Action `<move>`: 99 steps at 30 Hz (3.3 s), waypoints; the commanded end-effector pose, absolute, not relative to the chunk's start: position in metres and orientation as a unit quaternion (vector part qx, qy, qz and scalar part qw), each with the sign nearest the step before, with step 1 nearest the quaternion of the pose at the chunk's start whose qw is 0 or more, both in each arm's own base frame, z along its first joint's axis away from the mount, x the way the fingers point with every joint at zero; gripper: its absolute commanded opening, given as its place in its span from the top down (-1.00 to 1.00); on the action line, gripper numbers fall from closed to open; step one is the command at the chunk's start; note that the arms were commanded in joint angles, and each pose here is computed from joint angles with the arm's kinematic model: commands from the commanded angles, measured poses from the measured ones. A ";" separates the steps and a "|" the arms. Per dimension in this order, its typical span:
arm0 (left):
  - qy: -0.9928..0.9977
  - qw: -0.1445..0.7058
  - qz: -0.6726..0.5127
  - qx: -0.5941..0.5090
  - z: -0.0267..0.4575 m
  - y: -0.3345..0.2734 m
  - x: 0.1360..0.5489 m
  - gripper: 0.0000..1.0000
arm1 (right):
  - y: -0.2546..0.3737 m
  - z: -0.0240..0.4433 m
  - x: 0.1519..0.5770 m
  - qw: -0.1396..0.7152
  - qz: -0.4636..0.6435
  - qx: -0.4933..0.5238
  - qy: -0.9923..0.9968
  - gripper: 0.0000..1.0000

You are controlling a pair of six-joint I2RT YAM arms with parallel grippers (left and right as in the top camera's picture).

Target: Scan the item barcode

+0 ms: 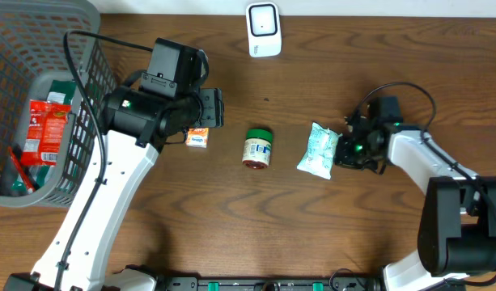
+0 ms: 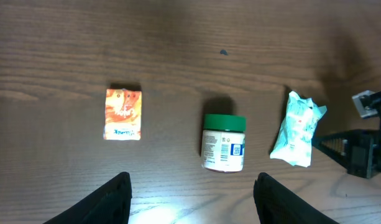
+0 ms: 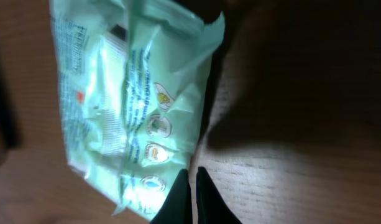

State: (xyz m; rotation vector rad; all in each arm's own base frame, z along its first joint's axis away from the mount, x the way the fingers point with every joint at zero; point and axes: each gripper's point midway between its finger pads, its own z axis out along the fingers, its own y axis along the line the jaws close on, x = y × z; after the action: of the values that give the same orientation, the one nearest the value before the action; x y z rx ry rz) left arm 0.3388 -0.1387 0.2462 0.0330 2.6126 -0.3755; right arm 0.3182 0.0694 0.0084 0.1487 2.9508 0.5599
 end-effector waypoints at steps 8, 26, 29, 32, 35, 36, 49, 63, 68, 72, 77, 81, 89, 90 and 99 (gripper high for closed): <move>0.965 0.239 -0.112 0.014 0.235 -0.133 0.343 -0.28 | 0.121 -0.012 0.310 0.093 0.158 0.012 0.983 0.98; 0.964 0.249 -0.088 0.009 0.235 -0.125 0.347 -0.28 | 0.064 0.006 0.360 0.172 0.096 0.016 0.980 0.97; 0.963 0.252 -0.090 0.009 0.236 -0.126 0.349 -0.28 | 0.068 0.013 0.376 0.209 0.102 0.011 0.973 0.98; 0.963 0.254 -0.090 0.009 0.237 -0.126 0.349 -0.28 | 0.070 0.015 0.379 0.216 0.105 0.008 0.971 0.98; 0.962 0.258 -0.091 0.009 0.238 -0.126 0.351 -0.27 | 0.076 0.013 0.378 0.213 0.106 0.000 0.971 0.96; 0.961 0.259 -0.092 0.009 0.238 -0.127 0.352 -0.28 | 0.079 0.010 0.375 0.209 0.107 -0.004 0.972 0.96; 0.965 0.246 -0.088 0.009 0.231 -0.126 0.351 -0.28 | 0.112 0.001 0.353 0.174 0.122 0.001 0.977 0.83; 0.964 0.250 -0.084 0.025 0.232 -0.126 0.352 -0.28 | 0.125 0.015 0.361 0.187 0.158 -0.010 0.970 0.70; 0.961 0.263 -0.082 0.009 0.248 -0.113 0.356 -0.38 | 0.106 0.051 0.360 0.176 0.145 -0.003 0.974 0.42; 0.947 0.309 -0.072 -0.040 0.296 -0.068 0.370 -0.43 | 0.095 0.066 0.352 0.163 0.139 0.006 0.977 0.17; 0.891 0.415 0.005 -0.183 0.366 0.061 0.387 -0.51 | 0.091 0.064 0.339 0.142 0.133 0.003 0.981 -0.41; 0.859 0.428 0.082 -0.268 0.369 0.156 0.377 -0.69 | 0.091 0.064 0.339 0.143 0.131 -0.009 0.981 -0.60; 0.888 0.317 0.135 -0.303 0.287 0.251 0.373 -0.83 | 0.091 0.064 0.341 0.146 0.131 -0.010 0.980 -0.67; 0.901 0.293 0.137 -0.291 0.269 0.257 0.376 -0.84 | 0.091 0.064 0.340 0.146 0.131 -0.010 0.981 -0.68; 0.967 0.127 0.104 -0.196 0.121 0.270 0.397 -0.93 | 0.086 0.063 0.341 0.148 0.117 -0.016 0.982 -0.79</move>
State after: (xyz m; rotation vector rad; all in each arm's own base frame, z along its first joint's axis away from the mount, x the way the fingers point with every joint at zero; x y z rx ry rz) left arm 0.3937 0.2700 0.1437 -0.6985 2.7303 0.3142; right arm 0.3371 0.0893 0.0600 -0.0308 2.8367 0.3587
